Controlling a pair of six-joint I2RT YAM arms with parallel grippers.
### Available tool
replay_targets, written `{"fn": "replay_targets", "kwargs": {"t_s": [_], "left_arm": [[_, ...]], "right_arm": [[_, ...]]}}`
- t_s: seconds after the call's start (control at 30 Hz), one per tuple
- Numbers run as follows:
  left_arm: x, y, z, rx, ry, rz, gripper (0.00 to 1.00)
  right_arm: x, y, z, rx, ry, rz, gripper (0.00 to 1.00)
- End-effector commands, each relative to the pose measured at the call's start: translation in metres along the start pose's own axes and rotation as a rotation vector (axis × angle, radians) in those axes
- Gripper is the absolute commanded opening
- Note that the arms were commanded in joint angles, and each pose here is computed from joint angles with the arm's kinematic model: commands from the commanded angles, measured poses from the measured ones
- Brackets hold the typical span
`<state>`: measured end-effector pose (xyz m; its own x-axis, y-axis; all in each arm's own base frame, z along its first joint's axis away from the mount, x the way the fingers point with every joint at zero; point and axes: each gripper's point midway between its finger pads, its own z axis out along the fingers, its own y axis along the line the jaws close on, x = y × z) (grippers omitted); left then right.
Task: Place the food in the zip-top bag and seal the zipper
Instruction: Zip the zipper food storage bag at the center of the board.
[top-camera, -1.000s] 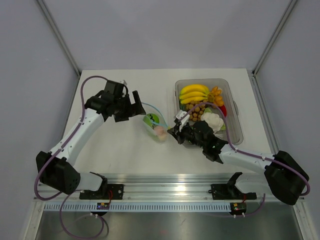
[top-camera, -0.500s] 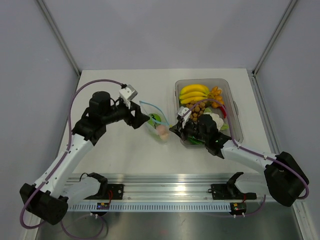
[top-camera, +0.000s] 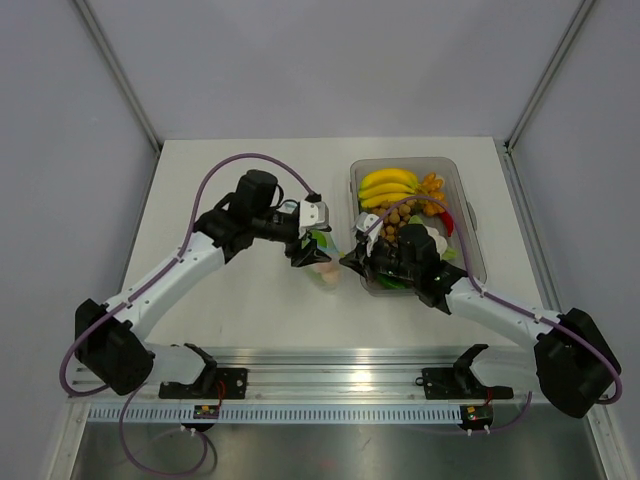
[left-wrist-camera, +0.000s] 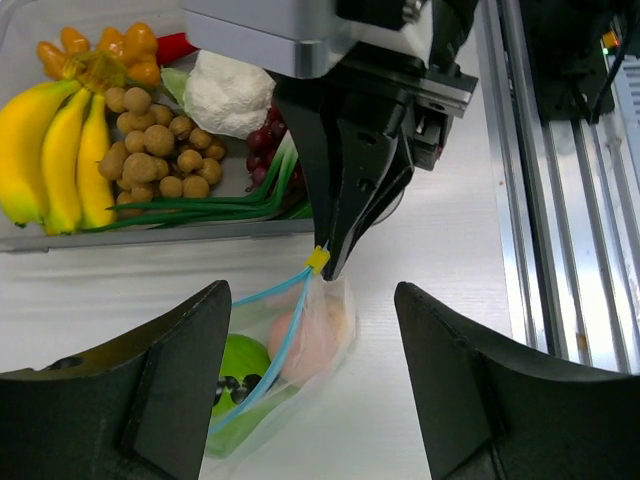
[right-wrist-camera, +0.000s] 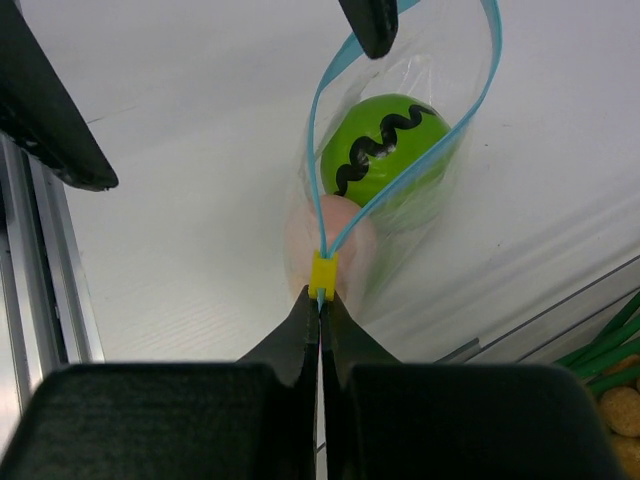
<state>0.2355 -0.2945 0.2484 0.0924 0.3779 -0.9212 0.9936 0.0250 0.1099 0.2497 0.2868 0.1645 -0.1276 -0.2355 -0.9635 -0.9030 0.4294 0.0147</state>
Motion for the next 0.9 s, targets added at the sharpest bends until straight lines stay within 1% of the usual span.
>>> {"fn": "replay_targets", "kwargs": {"t_s": [0.0,0.03,0.07,0.13,0.17,0.27,0.43,0.73,0.8,0.87], "left_arm": [[-0.023,-0.007,0.001,0.098,-0.062,0.169,0.7],[-0.016,-0.005,0.007,0.118,-0.046,0.157,0.7],[-0.012,-0.012,0.007,0.162,-0.038,0.154,0.69],[-0.016,-0.014,0.01,0.2,-0.046,0.151,0.67],[-0.01,-0.013,0.014,0.214,-0.032,0.137,0.67],[-0.002,-0.011,0.024,0.229,-0.013,0.14,0.65],[0.0,-0.011,0.035,0.262,-0.016,0.133,0.59],[0.007,-0.009,0.05,0.268,-0.017,0.092,0.56],[0.007,-0.008,0.052,0.266,-0.019,0.091,0.51],[0.009,-0.005,0.053,0.264,-0.008,0.087,0.48]], "right_arm": [[-0.033,-0.001,-0.005,-0.01,-0.073,-0.056,0.0],[-0.033,-0.001,-0.005,-0.01,-0.073,-0.057,0.0],[-0.035,-0.002,-0.006,-0.007,-0.077,-0.06,0.0],[-0.034,-0.003,-0.007,-0.004,-0.073,-0.058,0.0],[-0.035,-0.003,-0.007,-0.004,-0.075,-0.058,0.0],[-0.035,-0.003,-0.007,-0.009,-0.073,-0.056,0.0],[-0.035,-0.004,-0.008,-0.007,-0.076,-0.057,0.0],[-0.032,-0.004,-0.008,-0.016,-0.069,-0.048,0.0],[-0.032,-0.003,-0.007,-0.019,-0.068,-0.049,0.0],[-0.032,-0.003,-0.007,-0.019,-0.067,-0.048,0.0]]}}
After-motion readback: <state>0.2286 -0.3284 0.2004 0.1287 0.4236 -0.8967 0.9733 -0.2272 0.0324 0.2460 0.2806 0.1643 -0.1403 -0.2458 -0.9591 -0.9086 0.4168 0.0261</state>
